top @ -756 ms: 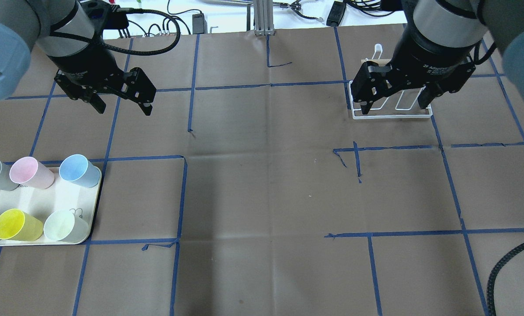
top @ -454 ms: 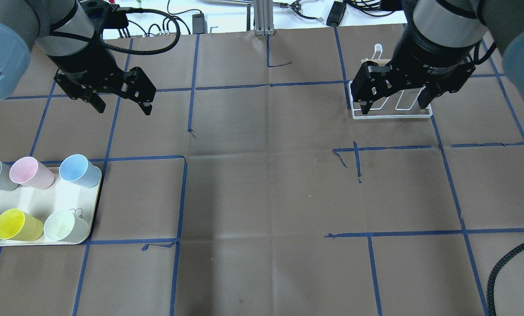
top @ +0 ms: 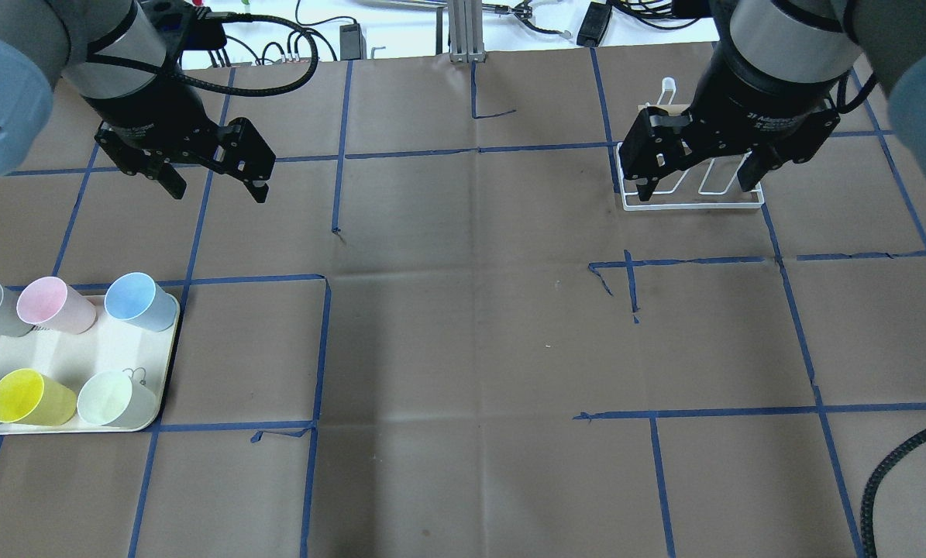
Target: Transfer IKEA cup to right arm and place on rack
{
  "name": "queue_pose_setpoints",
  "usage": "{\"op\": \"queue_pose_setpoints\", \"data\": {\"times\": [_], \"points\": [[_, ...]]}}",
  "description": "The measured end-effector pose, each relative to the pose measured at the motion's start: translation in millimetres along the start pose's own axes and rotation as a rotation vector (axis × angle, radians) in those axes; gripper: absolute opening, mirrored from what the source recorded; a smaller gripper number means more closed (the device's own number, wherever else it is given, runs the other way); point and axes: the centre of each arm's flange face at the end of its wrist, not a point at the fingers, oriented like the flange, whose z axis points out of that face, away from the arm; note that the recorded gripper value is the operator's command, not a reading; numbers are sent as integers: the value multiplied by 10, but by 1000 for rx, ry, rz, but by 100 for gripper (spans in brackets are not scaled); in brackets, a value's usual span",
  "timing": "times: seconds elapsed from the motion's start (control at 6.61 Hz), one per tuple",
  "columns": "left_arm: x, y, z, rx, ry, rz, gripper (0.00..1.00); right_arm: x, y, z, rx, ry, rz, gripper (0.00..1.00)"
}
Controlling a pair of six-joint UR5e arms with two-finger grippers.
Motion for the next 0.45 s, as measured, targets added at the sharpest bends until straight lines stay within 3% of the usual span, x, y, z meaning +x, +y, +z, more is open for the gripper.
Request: {"op": "queue_pose_setpoints", "data": {"times": [0.45], "points": [[-2, 69, -13, 11, -3, -33, 100, 0, -1, -5, 1, 0, 0, 100]]}}
